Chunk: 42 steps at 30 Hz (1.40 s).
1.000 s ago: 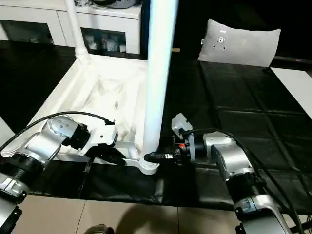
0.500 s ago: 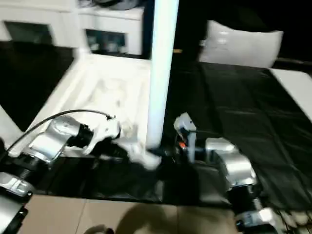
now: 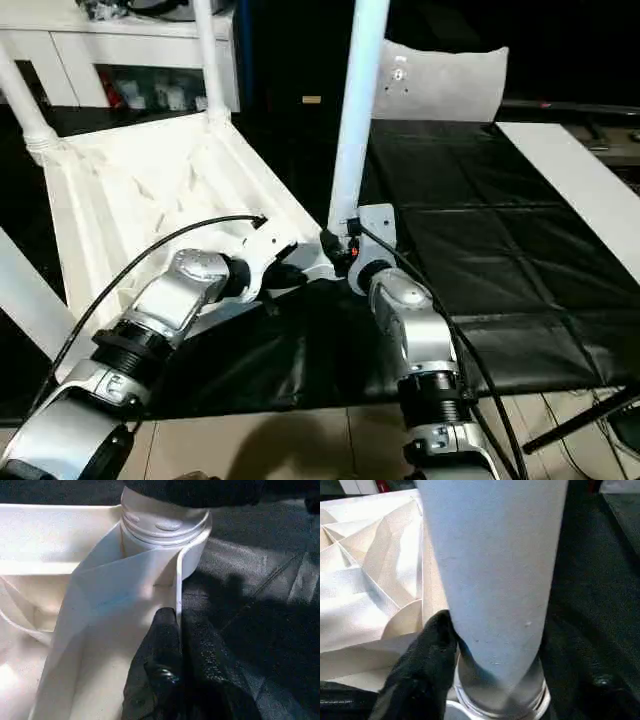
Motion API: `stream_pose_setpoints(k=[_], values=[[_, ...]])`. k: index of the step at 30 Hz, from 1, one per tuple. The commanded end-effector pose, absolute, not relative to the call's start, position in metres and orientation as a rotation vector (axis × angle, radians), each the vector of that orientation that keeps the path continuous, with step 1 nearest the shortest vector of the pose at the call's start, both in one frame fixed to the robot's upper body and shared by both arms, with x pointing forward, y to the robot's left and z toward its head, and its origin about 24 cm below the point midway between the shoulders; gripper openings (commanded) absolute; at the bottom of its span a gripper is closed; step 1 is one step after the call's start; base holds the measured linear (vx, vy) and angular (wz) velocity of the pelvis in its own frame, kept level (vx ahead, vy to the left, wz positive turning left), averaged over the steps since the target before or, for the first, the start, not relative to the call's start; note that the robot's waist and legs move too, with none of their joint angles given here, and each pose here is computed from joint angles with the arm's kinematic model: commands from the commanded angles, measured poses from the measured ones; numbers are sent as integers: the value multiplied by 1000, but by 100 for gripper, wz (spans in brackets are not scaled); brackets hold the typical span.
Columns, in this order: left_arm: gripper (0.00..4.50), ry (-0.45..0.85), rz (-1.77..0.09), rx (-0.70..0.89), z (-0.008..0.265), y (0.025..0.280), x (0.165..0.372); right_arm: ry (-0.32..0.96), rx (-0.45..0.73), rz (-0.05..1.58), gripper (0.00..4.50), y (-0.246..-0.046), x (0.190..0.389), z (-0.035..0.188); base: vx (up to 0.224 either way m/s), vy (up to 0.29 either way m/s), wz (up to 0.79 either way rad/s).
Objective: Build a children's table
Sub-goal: Rotate leg to tighten
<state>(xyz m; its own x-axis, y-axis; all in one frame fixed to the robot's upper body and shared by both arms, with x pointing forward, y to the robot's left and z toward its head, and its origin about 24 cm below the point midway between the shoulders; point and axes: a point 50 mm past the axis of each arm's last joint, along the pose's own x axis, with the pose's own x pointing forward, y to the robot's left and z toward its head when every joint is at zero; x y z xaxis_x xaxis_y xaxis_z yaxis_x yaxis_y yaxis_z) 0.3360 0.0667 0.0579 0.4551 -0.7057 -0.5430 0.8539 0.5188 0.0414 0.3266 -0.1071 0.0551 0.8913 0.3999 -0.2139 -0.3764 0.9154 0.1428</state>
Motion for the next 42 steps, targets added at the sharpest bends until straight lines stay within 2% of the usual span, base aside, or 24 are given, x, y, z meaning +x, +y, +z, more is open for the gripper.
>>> stream_pose_setpoints(k=[1,7,10,11,12,17,20,25,26,31,35,42], values=[[0,409,-1063,348,75,51,336,237,108,537,295,-88,320,55,0,0,0],[0,409,-1126,386,69,71,331,241,71,636,344,-114,314,56,0,0,0],[0,422,-1194,415,68,87,328,226,49,740,363,-132,311,61,0,0,0],[0,423,-1206,422,69,89,327,223,39,756,384,-134,311,62,0,0,0],[0,429,-1260,452,70,97,325,217,-6,828,390,-141,309,65,0,0,0],[0,442,-1381,514,70,110,319,243,-77,1004,434,-150,303,68,0,0,0],[0,454,-1491,573,67,119,311,254,-135,1154,434,-152,298,69,0,0,0],[0,481,-1599,627,66,125,305,262,-120,1300,434,-152,295,71,0,0,0],[0,485,-1627,634,66,126,303,266,-113,1334,408,-151,294,71,0,0,0],[0,490,-1768,684,69,126,296,329,-86,1476,374,-148,290,69,0,0,0],[0,493,-1805,709,68,125,294,351,-81,1514,329,-146,289,66,0,0,0],[0,494,-1802,737,68,125,297,384,-37,1600,277,-140,284,65,0,0,0]])
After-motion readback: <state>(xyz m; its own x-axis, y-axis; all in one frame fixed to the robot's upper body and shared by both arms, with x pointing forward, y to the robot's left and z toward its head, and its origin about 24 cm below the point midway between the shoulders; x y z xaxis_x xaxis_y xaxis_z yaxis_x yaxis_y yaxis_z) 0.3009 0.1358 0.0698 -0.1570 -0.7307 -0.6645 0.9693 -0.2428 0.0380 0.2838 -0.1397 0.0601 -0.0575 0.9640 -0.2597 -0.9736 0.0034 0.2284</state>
